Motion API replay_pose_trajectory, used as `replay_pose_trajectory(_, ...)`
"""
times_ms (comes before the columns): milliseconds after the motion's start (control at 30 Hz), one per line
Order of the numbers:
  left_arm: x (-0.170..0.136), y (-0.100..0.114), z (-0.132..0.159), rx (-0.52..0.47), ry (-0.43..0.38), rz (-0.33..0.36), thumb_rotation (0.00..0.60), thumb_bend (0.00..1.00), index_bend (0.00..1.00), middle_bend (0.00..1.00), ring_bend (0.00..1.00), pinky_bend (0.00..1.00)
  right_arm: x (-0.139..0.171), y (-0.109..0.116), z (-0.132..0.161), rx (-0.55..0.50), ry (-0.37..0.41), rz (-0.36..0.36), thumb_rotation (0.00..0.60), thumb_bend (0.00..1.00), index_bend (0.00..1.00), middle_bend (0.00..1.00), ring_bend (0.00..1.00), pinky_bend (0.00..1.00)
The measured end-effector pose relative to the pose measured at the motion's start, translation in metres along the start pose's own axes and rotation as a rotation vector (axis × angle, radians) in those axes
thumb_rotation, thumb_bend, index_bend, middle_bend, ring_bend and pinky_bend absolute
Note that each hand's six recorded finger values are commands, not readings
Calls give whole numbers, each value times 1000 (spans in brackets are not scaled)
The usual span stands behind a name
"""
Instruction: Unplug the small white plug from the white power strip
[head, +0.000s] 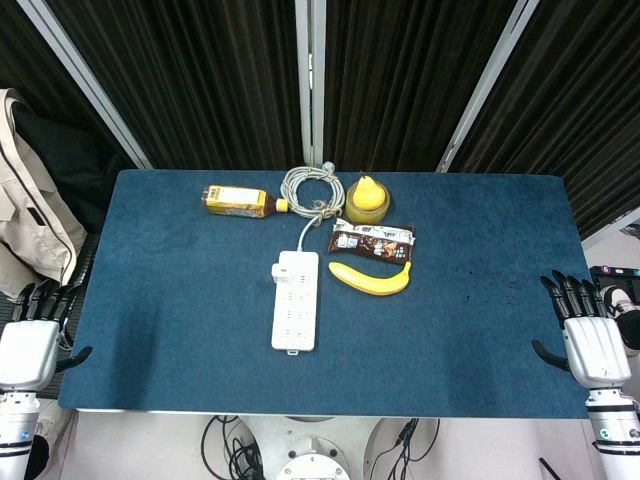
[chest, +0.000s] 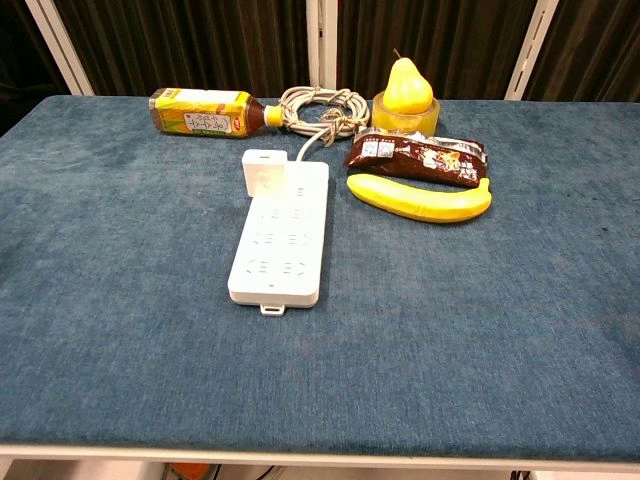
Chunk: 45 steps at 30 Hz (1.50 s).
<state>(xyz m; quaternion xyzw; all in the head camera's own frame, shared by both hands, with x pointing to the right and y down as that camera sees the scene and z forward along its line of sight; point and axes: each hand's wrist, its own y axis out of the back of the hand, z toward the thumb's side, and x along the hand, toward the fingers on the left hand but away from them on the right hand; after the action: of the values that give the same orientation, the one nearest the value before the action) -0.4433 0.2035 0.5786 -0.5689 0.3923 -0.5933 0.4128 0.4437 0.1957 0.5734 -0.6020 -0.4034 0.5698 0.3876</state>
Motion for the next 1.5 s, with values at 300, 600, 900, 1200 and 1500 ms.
replay_pose_trajectory(300,1,2,2,0,-3,1,600,0,140,144,27,0,-2,-1,2,-4,7,1,600,94,0,21,0,0)
replay_pose_trajectory(600,1,2,5,-1,-11,0,600,0,140,144,26,0,-1,0,2,-18,18,-3,600,94,0,20,0,0)
replay_pose_trajectory(900,3,5,8,-14,-22,3,600,0,140,144,27,0,-3,-4,13,-31,67,10,600,95,0,23,0,0)
replay_pose_trajectory(1200,38,13,40,-90,-160,3,600,0,141,152,27,0,-25,-20,110,-61,449,114,600,285,0,71,0,11)
replay_pose_trajectory(1500,86,17,97,-174,-363,-60,600,0,153,157,27,35,-38,-59,230,-71,824,312,600,331,32,154,0,104)
